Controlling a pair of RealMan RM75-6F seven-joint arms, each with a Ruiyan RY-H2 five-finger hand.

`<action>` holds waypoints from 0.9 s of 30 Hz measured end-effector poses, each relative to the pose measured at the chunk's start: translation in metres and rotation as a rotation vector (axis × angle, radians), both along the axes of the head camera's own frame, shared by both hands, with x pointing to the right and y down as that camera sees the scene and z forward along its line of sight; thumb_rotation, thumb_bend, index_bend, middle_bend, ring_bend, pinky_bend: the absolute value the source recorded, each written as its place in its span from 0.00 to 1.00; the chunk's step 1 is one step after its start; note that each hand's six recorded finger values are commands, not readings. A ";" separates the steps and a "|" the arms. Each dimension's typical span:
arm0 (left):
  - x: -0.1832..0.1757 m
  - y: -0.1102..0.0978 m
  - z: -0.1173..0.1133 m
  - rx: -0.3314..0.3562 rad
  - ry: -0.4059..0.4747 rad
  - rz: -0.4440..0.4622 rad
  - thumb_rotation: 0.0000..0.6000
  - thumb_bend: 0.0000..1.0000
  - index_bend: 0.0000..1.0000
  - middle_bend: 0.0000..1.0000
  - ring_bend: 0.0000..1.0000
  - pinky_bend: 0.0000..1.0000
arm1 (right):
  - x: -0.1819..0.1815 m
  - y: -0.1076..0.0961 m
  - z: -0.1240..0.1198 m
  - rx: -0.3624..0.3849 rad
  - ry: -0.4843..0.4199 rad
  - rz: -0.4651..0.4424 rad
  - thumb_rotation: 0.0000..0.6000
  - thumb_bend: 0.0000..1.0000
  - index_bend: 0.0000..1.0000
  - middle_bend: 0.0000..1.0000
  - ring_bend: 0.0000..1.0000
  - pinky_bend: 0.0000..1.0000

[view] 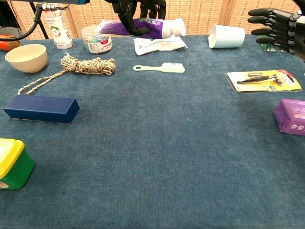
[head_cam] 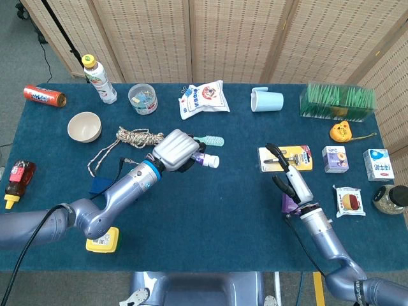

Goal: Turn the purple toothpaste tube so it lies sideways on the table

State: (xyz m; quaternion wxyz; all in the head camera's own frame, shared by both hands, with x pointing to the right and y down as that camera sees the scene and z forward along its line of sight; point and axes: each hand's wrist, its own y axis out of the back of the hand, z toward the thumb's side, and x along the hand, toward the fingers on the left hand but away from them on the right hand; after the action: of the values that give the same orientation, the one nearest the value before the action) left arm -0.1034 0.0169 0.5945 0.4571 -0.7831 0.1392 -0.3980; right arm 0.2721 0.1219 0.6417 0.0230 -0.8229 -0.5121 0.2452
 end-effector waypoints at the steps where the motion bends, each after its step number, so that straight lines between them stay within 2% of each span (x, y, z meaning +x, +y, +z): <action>1: 0.000 0.000 0.000 0.000 0.000 -0.001 1.00 0.71 0.54 0.50 0.41 0.57 | 0.000 -0.001 0.000 -0.003 -0.014 0.011 0.00 0.00 0.00 0.00 0.00 0.00; 14: 0.018 0.011 -0.003 0.024 0.026 0.019 1.00 0.71 0.54 0.50 0.41 0.57 | -0.009 -0.008 -0.010 -0.082 -0.298 0.208 0.00 0.00 0.00 0.00 0.00 0.00; 27: 0.043 0.021 -0.009 0.051 0.034 0.031 1.00 0.71 0.54 0.50 0.41 0.57 | -0.024 -0.010 -0.012 -0.084 -0.338 0.253 0.00 0.00 0.00 0.00 0.00 0.00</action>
State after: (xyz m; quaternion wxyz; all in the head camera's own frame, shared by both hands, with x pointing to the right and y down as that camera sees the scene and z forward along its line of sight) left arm -0.0606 0.0380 0.5856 0.4808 -0.7798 0.1448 -0.3738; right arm 0.2477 0.1121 0.6295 -0.1285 -0.7816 -0.5973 0.1259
